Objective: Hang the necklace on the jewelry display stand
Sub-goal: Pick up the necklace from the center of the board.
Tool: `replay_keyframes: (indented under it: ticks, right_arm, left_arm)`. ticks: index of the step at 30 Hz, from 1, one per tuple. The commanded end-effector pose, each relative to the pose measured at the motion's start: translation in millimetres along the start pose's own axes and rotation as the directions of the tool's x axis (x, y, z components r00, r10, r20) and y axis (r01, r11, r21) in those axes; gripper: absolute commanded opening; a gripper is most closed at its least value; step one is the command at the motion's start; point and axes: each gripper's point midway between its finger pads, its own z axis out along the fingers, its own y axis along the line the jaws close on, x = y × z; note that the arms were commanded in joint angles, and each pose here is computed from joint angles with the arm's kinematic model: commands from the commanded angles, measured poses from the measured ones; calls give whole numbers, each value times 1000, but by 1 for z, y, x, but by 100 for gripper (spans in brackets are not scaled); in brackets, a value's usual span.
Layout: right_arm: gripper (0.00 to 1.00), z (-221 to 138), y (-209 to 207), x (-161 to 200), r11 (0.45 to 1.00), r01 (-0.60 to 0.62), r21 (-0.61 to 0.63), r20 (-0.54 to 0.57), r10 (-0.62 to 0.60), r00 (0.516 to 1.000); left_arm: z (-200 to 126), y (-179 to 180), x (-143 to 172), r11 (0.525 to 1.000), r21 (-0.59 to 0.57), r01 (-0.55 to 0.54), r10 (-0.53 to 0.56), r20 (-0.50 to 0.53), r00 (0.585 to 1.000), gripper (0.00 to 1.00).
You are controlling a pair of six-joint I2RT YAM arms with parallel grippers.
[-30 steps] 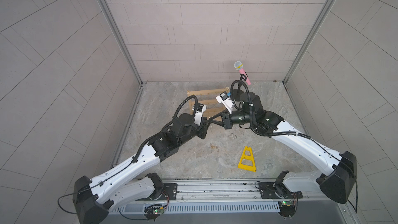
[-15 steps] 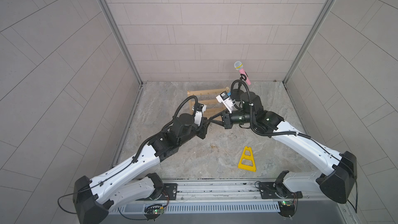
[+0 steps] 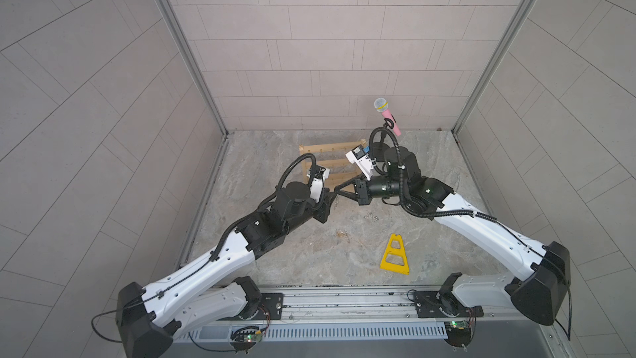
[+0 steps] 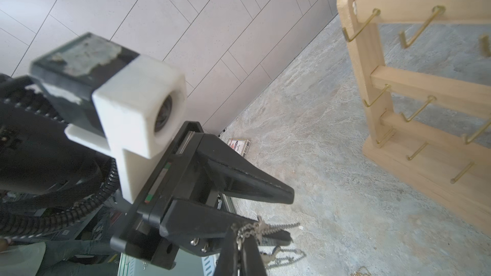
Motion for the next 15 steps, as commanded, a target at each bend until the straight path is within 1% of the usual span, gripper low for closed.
replay_keyframes:
  ticks: [1,7,15]
  right_arm:
    - [0,0,0,-3,1000,3,-1,16,-3,1000]
    - [0,0,-3,-1,1000,-3,6,13,3,1000]
    - [0,2,0,-1,1000,-13,-23,18,13,1000]
  left_arm:
    - [-5,1,-5,1000,-10,-26,26,16,1000,31]
    - [-4,0,-7,1000,-8,-28,28,17,999,31]
    - [-2,1,-9,1000,-16,-26,27,28,999,31]
